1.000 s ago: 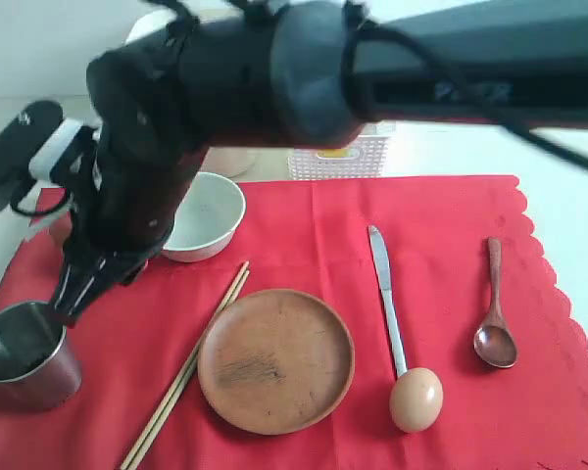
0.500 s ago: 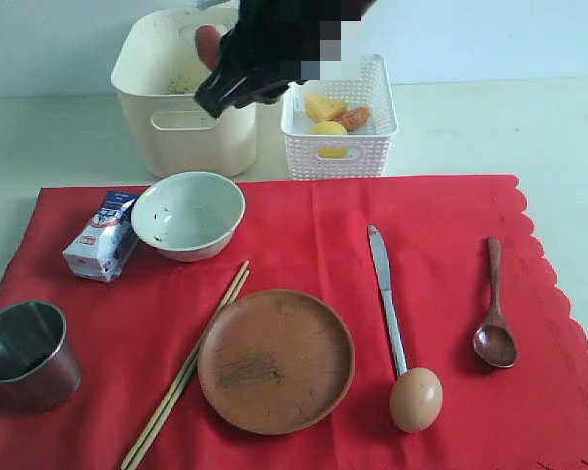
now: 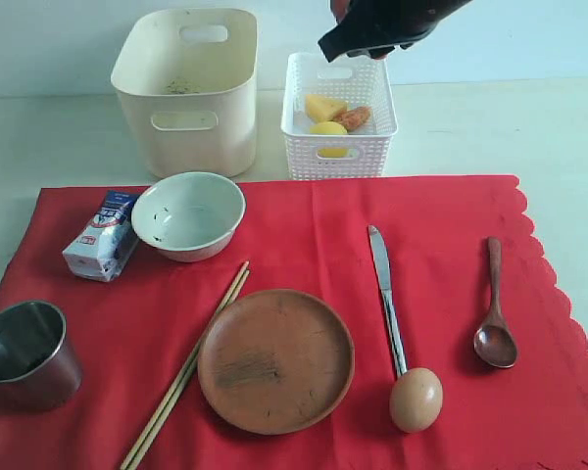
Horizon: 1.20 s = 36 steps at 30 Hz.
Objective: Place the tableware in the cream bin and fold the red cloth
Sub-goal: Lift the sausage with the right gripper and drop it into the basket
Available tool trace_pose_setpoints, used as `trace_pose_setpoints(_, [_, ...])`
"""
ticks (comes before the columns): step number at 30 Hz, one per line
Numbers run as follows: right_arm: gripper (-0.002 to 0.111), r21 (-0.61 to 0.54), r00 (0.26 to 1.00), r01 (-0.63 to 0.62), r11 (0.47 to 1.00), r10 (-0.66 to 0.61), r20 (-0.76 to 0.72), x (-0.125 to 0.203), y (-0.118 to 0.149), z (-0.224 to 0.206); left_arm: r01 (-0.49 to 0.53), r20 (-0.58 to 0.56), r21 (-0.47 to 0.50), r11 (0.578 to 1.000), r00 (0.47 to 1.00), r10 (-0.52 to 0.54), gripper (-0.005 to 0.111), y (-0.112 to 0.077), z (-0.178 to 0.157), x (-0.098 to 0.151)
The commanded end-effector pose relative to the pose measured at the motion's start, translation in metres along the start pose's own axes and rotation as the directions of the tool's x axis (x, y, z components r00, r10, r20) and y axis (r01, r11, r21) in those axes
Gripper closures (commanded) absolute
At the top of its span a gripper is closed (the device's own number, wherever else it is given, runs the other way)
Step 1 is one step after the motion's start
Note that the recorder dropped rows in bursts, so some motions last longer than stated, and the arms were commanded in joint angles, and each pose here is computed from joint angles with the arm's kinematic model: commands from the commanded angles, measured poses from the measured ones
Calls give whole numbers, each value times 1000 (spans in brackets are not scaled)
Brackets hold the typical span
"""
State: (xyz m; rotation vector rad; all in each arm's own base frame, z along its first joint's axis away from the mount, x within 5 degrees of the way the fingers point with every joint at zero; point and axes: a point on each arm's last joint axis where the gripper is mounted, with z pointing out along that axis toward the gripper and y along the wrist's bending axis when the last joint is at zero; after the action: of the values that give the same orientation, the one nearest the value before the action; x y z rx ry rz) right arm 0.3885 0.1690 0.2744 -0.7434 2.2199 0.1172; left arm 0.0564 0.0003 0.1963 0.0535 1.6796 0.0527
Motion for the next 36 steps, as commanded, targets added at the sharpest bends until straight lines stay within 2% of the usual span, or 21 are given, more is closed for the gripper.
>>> trace_pose_setpoints(1, [108, 39, 999, -44, 998, 44, 20, 18, -14, 46, 5, 4, 1, 1000, 1000, -5, 106, 0, 0, 1])
trace_pose_setpoints(7, [108, 70, 983, -131, 989, 120, 136, 43, -15, 112, 4, 4, 1, 1000, 1000, -4, 106, 0, 0, 1])
trace_pose_setpoints(10, [108, 70, 983, -144, 987, 134, 128, 55, -13, 129, 4, 4, 1, 1000, 1000, -4, 106, 0, 0, 1])
trace_pose_setpoints(12, [103, 68, 975, -179, 982, 168, 145, 57, -12, 134, 4, 4, 1, 1000, 1000, -4, 106, 0, 0, 1])
trace_pose_setpoints(16, [88, 70, 968, -193, 979, 178, 178, 56, -13, 135, 4, 4, 1, 1000, 1000, -4, 106, 0, 0, 1])
trace_pose_setpoints(26, [32, 64, 959, -228, 972, 212, 190, 55, -13, 135, 4, 4, 1, 1000, 1000, -4, 106, 0, 0, 1])
trace_pose_setpoints(28, [24, 63, 957, -234, 970, 218, 190, 55, -13, 135, 4, 4, 1, 1000, 1000, -4, 106, 0, 0, 1])
trace_pose_setpoints(31, [20, 62, 960, -234, 970, 220, 174, 56, -13, 134, 4, 4, 1, 1000, 1000, -4, 106, 0, 0, 1])
trace_pose_setpoints(36, [23, 59, 962, -233, 971, 222, 158, 49, -14, 123, 4, 4, 1, 1000, 1000, -4, 106, 0, 0, 1])
